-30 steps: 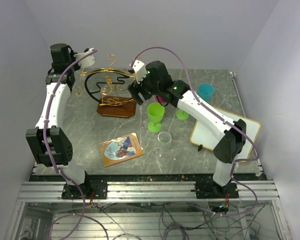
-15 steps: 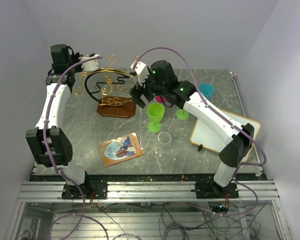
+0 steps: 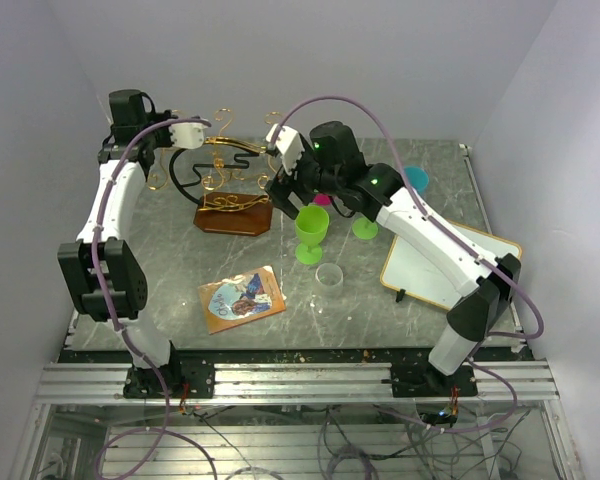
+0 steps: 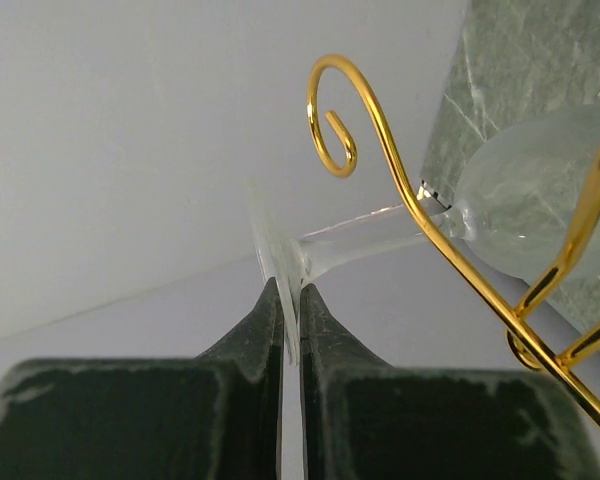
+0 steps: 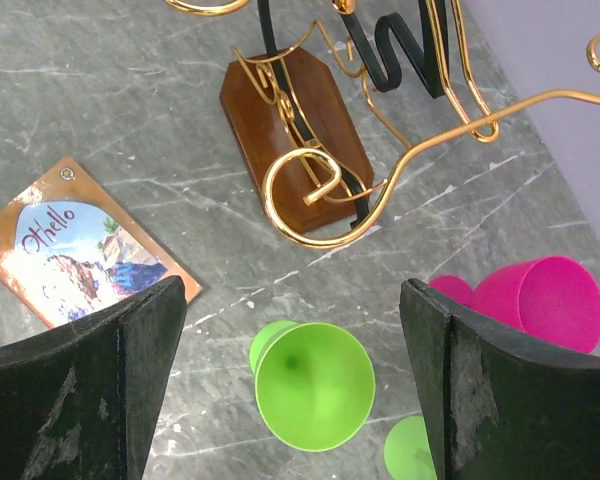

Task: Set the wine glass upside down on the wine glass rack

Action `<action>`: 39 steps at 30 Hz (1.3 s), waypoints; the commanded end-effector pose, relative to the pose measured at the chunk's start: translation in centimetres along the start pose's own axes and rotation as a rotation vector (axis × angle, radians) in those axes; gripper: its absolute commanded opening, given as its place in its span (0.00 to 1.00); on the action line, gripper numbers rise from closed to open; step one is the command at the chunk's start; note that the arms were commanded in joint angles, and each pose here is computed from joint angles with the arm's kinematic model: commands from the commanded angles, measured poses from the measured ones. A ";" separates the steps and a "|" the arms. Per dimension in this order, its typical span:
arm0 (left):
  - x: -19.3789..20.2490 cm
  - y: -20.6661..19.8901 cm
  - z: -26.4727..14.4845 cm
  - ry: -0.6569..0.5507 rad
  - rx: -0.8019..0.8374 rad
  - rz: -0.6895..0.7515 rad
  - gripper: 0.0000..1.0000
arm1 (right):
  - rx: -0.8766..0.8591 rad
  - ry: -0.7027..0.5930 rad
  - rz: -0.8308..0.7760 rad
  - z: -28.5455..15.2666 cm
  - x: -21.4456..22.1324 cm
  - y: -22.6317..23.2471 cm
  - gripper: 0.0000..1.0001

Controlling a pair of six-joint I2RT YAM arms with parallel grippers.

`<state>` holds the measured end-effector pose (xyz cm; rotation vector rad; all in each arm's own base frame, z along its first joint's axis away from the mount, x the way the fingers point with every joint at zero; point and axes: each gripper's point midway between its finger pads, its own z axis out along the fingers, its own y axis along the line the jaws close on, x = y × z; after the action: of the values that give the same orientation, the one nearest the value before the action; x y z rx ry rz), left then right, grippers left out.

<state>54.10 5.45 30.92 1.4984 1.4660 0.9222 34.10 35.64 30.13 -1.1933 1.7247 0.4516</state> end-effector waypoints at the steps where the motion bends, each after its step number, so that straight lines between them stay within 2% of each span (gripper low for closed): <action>1: -1.9 3.5 -0.2 -0.089 -0.079 0.035 0.07 | -0.016 -0.022 -0.028 -1.1 -0.6 0.2 0.88; 22: -4.5 2.9 2.3 -0.127 -0.064 -0.029 0.07 | -0.016 0.022 -0.050 -0.6 1.0 0.3 0.88; 39: -4.1 3.8 4.5 -0.102 -0.088 -0.173 0.07 | -0.017 0.035 -0.059 -0.3 1.2 0.2 0.88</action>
<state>58.03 1.54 29.12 1.4284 1.4972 0.7598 33.66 35.15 28.60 -1.2663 1.7276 0.4252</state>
